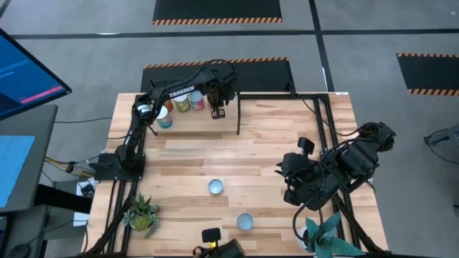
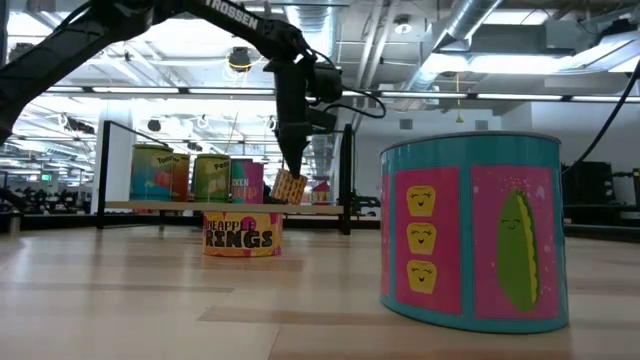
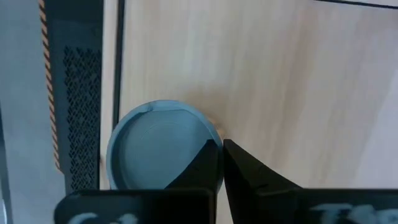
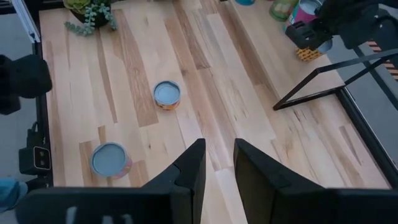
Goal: Pick and place cans onto a shelf
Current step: Put the yellow can on the shelf aligned with the chicken soup can, then move the pineapple rings can to the top left of the table
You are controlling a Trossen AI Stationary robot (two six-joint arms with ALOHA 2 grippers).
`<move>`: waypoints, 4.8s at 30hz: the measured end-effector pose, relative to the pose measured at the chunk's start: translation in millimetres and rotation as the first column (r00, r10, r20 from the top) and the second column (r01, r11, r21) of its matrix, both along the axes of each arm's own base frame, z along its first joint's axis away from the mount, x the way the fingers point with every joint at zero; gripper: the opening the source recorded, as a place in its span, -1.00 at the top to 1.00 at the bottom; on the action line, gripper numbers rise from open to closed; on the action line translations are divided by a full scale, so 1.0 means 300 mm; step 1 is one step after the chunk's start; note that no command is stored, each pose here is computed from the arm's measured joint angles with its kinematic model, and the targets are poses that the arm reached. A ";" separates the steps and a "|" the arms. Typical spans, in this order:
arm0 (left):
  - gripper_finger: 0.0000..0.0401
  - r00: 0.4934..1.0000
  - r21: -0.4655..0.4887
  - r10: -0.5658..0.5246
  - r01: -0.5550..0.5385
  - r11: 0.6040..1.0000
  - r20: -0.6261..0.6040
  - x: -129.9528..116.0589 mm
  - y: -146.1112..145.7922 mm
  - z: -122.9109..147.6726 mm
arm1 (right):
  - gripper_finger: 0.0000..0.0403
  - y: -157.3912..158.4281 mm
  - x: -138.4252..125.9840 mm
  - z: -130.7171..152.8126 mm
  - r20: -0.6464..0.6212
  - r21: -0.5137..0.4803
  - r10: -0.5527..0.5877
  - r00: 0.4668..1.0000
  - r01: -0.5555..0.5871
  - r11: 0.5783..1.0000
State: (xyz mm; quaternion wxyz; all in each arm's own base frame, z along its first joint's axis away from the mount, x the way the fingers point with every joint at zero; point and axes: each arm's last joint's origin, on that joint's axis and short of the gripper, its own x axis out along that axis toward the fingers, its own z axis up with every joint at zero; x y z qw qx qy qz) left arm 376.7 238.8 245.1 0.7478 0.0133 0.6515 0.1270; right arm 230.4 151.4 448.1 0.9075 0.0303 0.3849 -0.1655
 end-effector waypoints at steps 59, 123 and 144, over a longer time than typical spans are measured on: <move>0.87 0.994 0.013 0.105 -0.105 0.994 -0.028 -0.044 0.026 0.092 | 0.47 0.008 -0.005 0.000 -0.003 0.002 0.014 1.000 -0.014 1.000; 1.00 0.955 -0.380 -0.289 0.292 0.878 0.066 0.052 -1.241 -0.172 | 0.47 0.186 -0.194 0.015 -0.001 -0.064 0.343 0.939 -0.343 0.937; 1.00 0.999 -0.062 -0.035 0.032 0.998 -0.040 -0.022 -1.105 -0.029 | 0.47 0.197 -0.202 0.017 0.058 0.070 0.227 0.972 -0.231 0.971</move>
